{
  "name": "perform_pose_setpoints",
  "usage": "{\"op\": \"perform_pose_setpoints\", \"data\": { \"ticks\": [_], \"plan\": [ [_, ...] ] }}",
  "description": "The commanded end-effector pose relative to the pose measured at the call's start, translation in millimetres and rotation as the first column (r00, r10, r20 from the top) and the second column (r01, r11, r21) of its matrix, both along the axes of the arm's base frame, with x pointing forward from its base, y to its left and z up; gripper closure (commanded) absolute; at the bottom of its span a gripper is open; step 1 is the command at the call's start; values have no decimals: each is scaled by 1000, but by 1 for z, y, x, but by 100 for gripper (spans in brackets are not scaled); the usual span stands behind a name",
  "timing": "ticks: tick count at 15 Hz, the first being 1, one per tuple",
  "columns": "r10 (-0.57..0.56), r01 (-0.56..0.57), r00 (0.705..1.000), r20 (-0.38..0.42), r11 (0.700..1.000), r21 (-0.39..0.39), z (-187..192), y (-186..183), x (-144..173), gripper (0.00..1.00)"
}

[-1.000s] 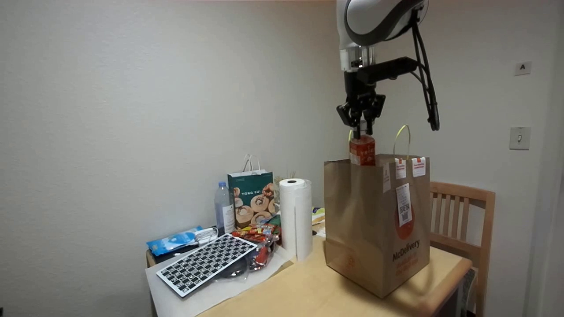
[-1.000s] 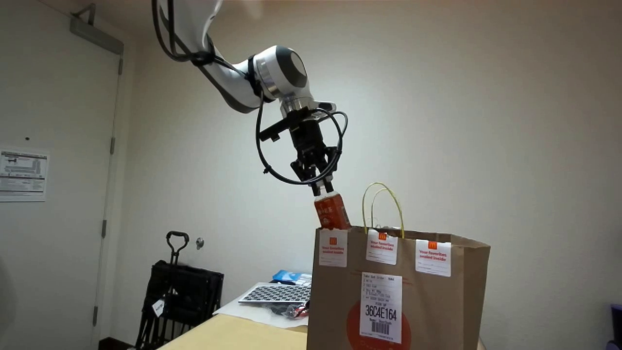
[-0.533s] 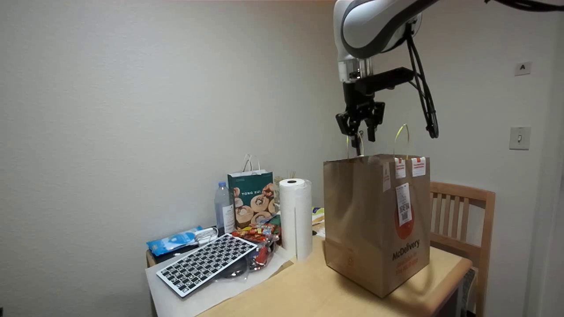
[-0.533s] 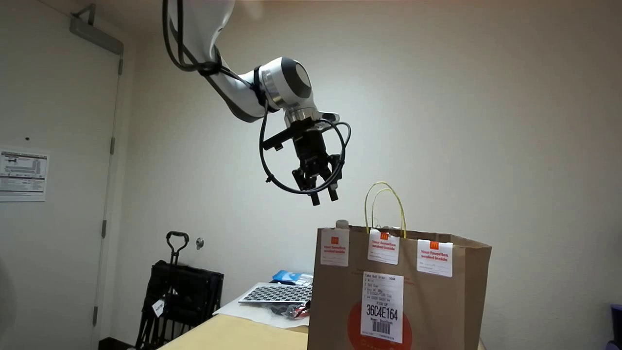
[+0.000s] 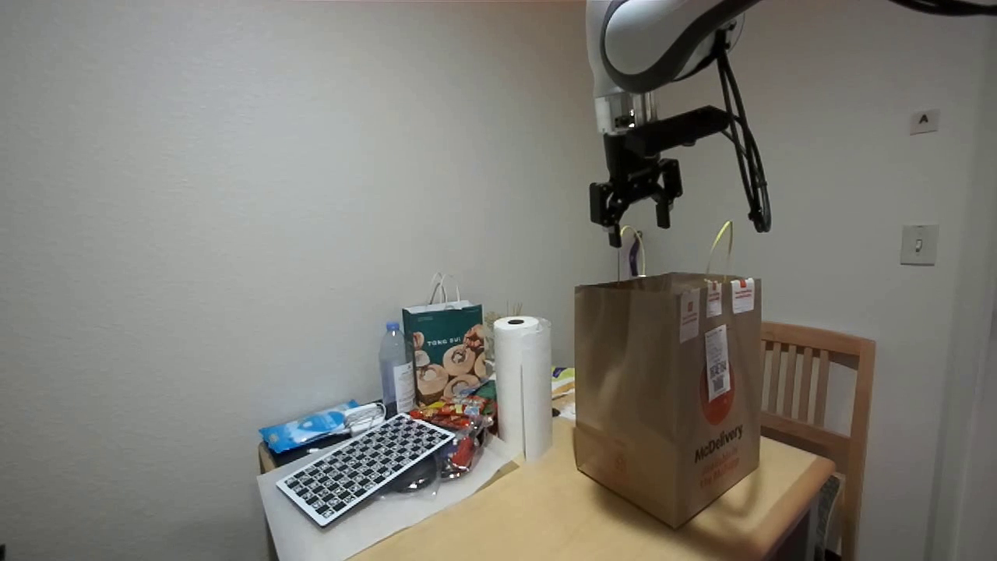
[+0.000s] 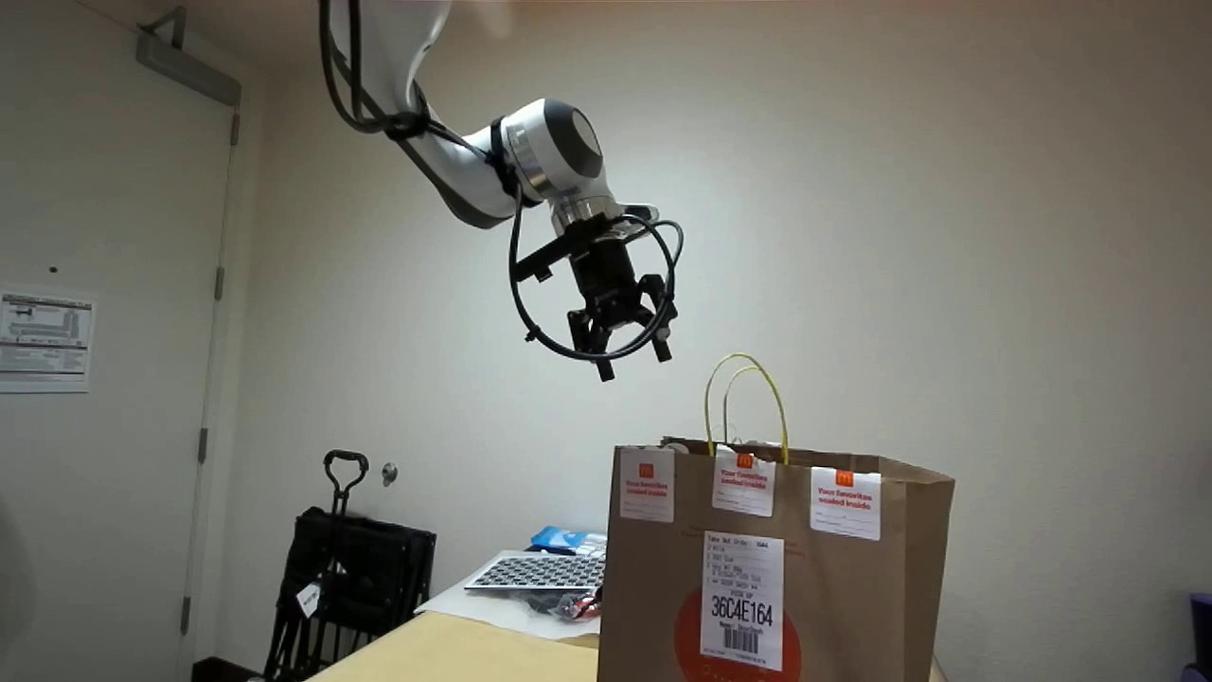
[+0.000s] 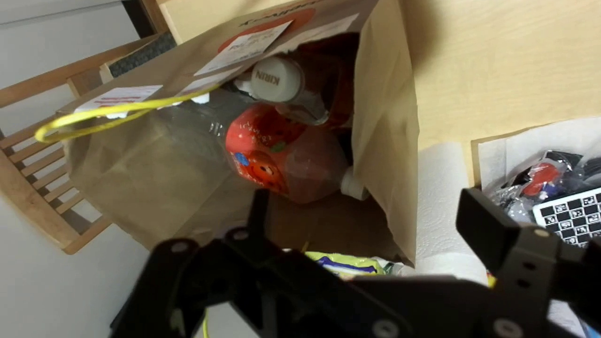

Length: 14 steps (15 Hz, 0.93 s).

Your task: Put the bottle in the bag

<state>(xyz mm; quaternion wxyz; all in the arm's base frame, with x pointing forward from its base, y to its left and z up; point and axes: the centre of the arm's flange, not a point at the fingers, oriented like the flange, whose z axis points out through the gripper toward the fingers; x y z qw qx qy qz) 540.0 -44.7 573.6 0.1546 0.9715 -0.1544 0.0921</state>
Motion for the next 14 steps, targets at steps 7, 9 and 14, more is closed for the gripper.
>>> {"op": "perform_pose_setpoints", "data": {
  "ticks": [7,9,14],
  "plan": [
    [-17,18,1000,20,999,-33,23,10,1,0],
    [-17,18,1000,17,999,-33,22,10,1,0],
    [-17,18,1000,17,999,-33,22,10,1,0]
  ]
}}
